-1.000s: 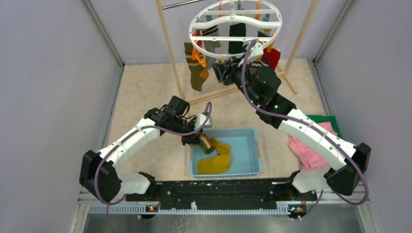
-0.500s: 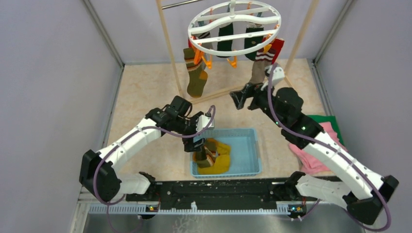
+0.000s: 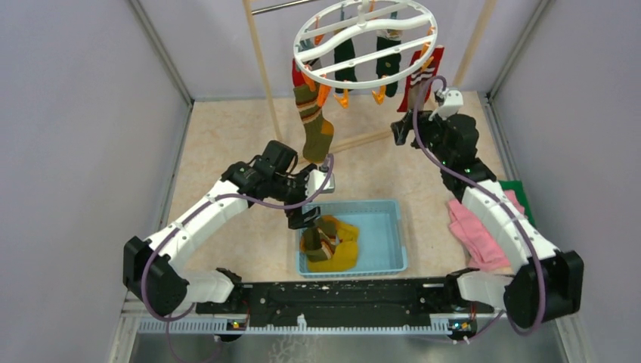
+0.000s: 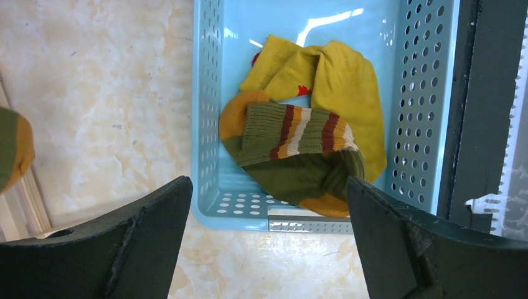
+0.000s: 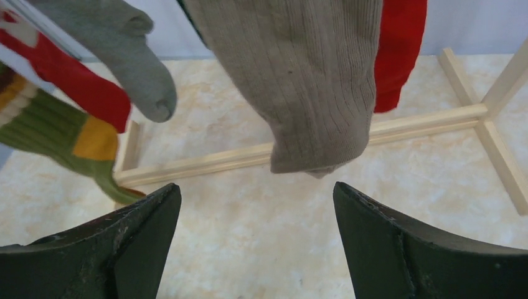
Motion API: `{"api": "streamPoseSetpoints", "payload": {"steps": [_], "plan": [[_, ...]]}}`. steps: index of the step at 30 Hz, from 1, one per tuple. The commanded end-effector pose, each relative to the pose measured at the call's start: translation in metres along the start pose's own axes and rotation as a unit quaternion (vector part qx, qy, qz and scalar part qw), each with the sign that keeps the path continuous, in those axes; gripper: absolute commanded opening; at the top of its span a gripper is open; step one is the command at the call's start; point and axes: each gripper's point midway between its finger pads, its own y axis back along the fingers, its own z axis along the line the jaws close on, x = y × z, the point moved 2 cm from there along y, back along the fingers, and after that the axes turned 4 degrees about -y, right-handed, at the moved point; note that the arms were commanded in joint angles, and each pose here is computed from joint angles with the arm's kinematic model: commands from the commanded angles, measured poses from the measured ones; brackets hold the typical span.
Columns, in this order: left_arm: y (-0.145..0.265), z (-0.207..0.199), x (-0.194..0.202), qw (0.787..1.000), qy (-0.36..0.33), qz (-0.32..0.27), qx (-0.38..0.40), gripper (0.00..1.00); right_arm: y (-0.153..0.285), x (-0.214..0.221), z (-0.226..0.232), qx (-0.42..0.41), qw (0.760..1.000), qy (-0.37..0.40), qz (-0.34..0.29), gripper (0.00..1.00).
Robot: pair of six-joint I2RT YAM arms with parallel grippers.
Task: Remove the socks clipped to the hanger
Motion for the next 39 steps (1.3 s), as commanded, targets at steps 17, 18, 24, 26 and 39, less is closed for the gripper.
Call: {"api": "streamPoseSetpoints", "payload": {"steps": [17,18,24,26,39], "plan": [[0.026,0.000,-0.046,0.998,0.006,-0.069,0.003,0.99,-0.022,-0.037,0.081,-0.130,0.988,0.023,-0.078,0.00],[0.026,0.001,-0.047,0.998,0.007,-0.070,0.002,0.99,-0.016,-0.034,0.085,-0.138,0.988,0.010,-0.074,0.00],[0.031,0.005,-0.060,0.996,0.016,-0.092,-0.002,0.99,0.012,-0.014,0.119,-0.200,0.979,-0.033,-0.030,0.00],[0.034,0.009,-0.066,0.995,0.020,-0.101,-0.006,0.99,0.021,-0.011,0.133,-0.224,0.974,-0.041,-0.016,0.00],[0.044,0.025,-0.103,0.987,0.020,-0.157,-0.018,0.99,0.061,-0.015,0.185,-0.335,0.935,-0.109,0.022,0.00]]}}
